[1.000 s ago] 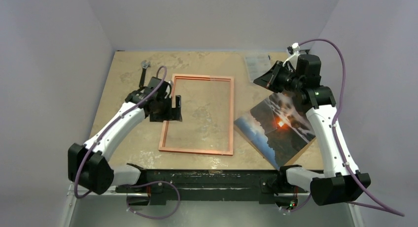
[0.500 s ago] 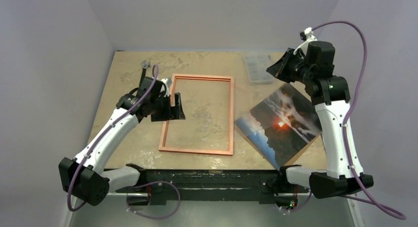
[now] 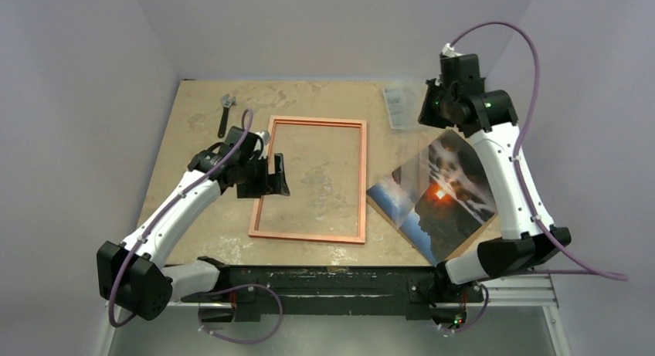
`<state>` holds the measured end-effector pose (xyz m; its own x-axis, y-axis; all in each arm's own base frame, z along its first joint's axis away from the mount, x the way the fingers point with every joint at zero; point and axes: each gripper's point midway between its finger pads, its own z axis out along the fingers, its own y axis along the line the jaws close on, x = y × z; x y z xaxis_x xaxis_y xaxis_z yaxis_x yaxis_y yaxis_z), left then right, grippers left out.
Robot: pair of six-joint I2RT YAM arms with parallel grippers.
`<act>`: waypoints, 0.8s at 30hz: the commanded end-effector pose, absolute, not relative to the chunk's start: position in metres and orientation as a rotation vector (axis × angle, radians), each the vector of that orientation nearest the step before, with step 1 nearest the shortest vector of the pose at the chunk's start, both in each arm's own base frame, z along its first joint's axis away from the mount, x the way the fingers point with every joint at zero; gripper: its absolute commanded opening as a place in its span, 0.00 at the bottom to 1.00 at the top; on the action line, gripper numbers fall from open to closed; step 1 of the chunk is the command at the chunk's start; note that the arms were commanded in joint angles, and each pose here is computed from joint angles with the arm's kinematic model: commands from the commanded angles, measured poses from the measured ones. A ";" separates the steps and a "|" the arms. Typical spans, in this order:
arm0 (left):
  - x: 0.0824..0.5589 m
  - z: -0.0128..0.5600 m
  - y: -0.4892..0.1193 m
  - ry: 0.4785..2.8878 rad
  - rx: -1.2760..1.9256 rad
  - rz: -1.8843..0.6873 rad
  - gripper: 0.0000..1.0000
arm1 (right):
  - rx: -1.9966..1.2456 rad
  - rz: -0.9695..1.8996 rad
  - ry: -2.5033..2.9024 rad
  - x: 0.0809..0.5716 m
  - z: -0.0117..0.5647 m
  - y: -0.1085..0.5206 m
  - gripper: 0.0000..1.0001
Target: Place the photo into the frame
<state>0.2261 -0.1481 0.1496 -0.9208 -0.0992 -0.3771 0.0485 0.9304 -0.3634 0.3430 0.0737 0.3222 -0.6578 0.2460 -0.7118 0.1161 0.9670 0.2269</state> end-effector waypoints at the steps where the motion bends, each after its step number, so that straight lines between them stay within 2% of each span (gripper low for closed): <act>1: 0.227 0.149 -0.153 2.682 -0.055 -0.551 0.85 | 0.190 0.071 2.230 0.341 0.342 0.089 0.00; 12: 0.219 0.144 -0.150 2.686 -0.073 -0.554 0.84 | -0.007 -0.024 2.298 0.337 0.293 0.169 0.00; 17: 0.219 0.147 -0.149 2.677 -0.076 -0.549 0.84 | -0.118 -0.013 2.312 0.332 0.283 0.207 0.06; 20: 0.219 0.148 -0.146 2.674 -0.079 -0.536 0.84 | -0.185 0.083 2.343 0.326 0.275 0.234 0.15; 24: 0.218 0.150 -0.142 2.659 -0.093 -0.514 0.84 | -0.253 0.327 2.375 0.312 0.267 0.272 0.49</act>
